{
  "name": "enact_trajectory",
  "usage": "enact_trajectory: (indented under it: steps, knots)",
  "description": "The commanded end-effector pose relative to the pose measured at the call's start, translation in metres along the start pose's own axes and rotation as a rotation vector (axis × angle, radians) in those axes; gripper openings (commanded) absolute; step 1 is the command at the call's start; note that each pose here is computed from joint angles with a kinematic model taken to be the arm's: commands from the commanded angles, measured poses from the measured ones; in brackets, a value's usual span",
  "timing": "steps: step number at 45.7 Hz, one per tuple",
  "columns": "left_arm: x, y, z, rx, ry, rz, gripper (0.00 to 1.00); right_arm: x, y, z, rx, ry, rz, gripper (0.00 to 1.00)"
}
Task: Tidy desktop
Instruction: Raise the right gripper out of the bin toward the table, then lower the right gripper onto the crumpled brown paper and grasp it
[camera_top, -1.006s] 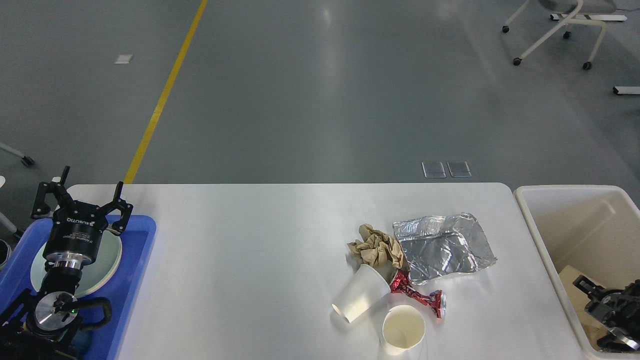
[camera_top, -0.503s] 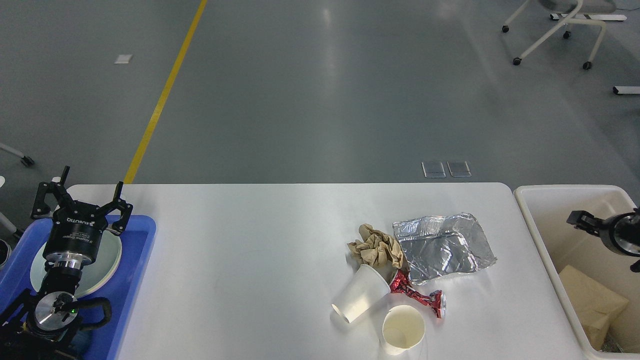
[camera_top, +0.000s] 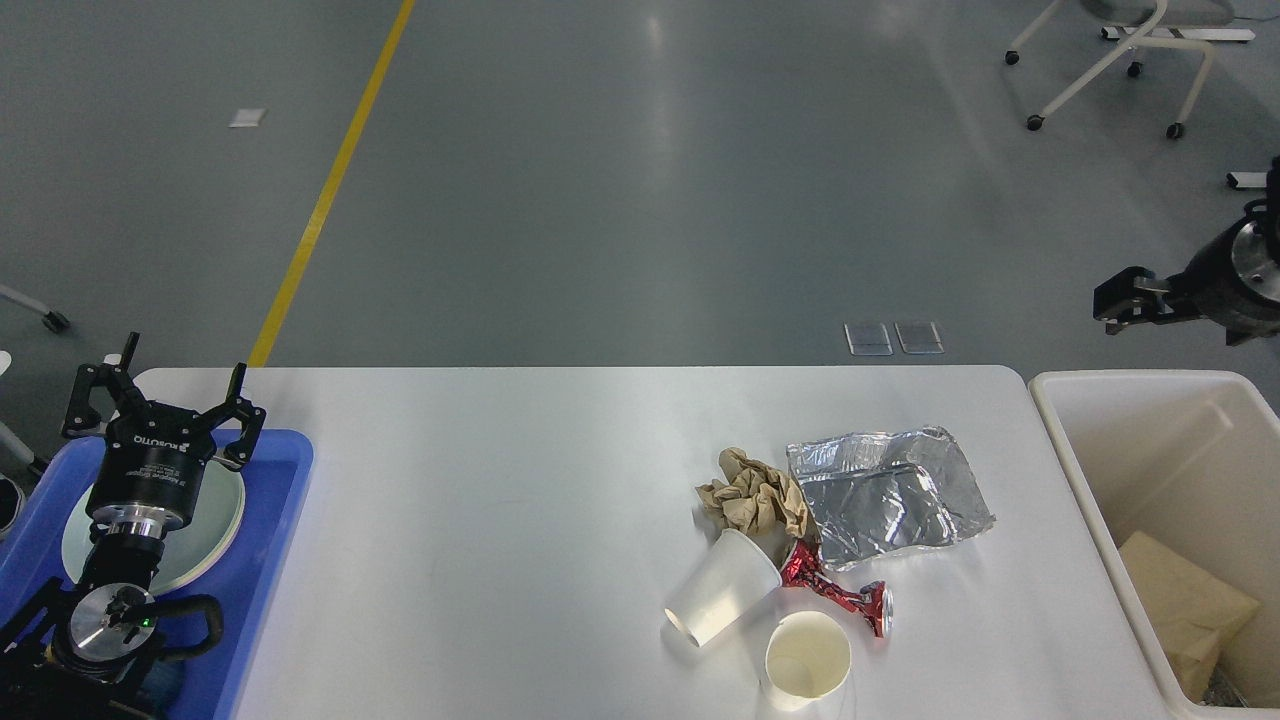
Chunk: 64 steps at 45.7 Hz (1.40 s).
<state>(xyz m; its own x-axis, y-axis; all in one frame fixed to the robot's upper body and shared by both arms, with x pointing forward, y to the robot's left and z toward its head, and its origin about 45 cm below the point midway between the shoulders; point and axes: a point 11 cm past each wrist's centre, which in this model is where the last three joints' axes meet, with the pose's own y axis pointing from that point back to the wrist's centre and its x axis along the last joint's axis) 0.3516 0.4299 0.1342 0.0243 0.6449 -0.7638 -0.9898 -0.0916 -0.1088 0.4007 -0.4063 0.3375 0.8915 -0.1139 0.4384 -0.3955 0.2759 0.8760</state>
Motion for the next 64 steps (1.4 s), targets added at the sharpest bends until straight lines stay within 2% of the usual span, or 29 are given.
enact_trajectory:
  steps: [1, 14, 26, 40, 59, 64]
  knots:
    - [0.000, 0.000, 0.000, 0.000, 0.000, 0.000, 0.97, -0.005, 0.042, -0.034, 0.045, 0.088, -0.019, 1.00]
    - [0.000, 0.000, 0.000, -0.001, 0.000, 0.000, 0.97, -0.037, 0.120, -0.109, 0.165, 0.207, -0.047, 1.00]
    - [0.000, 0.000, 0.000, 0.000, 0.000, 0.000, 0.97, -0.073, 0.145, -0.152, 0.162, 0.399, -0.191, 1.00]
    - [0.000, 0.000, 0.000, 0.000, 0.000, 0.000, 0.97, -0.076, 0.153, -0.172, 0.299, 0.257, -0.248, 1.00]
    - [0.000, 0.000, 0.000, 0.002, 0.000, 0.000, 0.97, -0.064, 0.143, -0.187, 0.329, 0.189, -0.190, 1.00]
    - [0.000, 0.000, 0.000, 0.000, 0.000, 0.000, 0.97, -0.064, 0.124, -0.204, 0.324, 0.169, -0.155, 0.99]
